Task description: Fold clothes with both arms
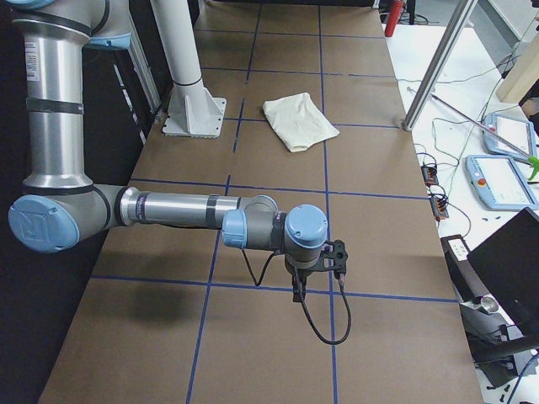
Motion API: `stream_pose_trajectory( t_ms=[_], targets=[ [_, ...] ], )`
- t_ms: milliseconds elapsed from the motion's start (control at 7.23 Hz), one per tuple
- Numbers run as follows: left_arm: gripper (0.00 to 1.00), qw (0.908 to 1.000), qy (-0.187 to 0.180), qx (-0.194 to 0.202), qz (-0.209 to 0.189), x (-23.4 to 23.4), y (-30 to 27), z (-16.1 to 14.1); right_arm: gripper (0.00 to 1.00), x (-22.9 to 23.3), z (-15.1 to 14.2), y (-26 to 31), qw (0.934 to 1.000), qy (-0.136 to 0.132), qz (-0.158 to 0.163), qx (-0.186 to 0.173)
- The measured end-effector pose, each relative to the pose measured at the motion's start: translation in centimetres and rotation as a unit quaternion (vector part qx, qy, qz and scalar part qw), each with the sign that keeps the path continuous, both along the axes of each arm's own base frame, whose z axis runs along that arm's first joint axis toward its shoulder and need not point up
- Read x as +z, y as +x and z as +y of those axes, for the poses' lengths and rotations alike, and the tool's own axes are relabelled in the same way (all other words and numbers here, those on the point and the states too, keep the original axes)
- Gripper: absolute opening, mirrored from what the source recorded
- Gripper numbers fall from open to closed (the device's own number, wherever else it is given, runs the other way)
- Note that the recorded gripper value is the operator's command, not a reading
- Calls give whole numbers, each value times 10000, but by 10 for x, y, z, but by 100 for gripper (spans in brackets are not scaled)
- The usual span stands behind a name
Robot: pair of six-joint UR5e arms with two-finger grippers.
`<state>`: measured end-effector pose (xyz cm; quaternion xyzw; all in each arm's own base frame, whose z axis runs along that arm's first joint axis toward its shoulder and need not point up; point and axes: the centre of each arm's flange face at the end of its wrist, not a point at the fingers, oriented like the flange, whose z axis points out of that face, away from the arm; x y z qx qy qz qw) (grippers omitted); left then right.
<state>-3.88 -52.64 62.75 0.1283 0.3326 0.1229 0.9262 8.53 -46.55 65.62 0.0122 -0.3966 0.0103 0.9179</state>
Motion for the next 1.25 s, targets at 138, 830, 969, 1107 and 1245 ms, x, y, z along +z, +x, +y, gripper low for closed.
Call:
stream_pose_trajectory(
  t_ms=[138, 830, 969, 1107, 1245],
  targets=[
    [100, 10000, 9, 49, -2, 4, 0, 3, 100, 0, 1, 0, 10000, 4, -10, 3],
    [100, 9992, -400, 26, -10, 32, 1, 13, 100, -2, 3, 0, 10000, 25, 0, 6],
    [100, 9982, -597, 23, -15, 28, 1, 14, 100, -2, 3, 0, 10000, 29, 1, 6],
    [100, 9970, -770, 28, -24, 18, 1, 14, 100, -2, 3, 0, 10000, 32, 1, 6],
    [100, 9958, -909, 37, -35, 4, 1, 16, 100, -3, 3, 0, 10000, 34, 1, 6]
  ],
)
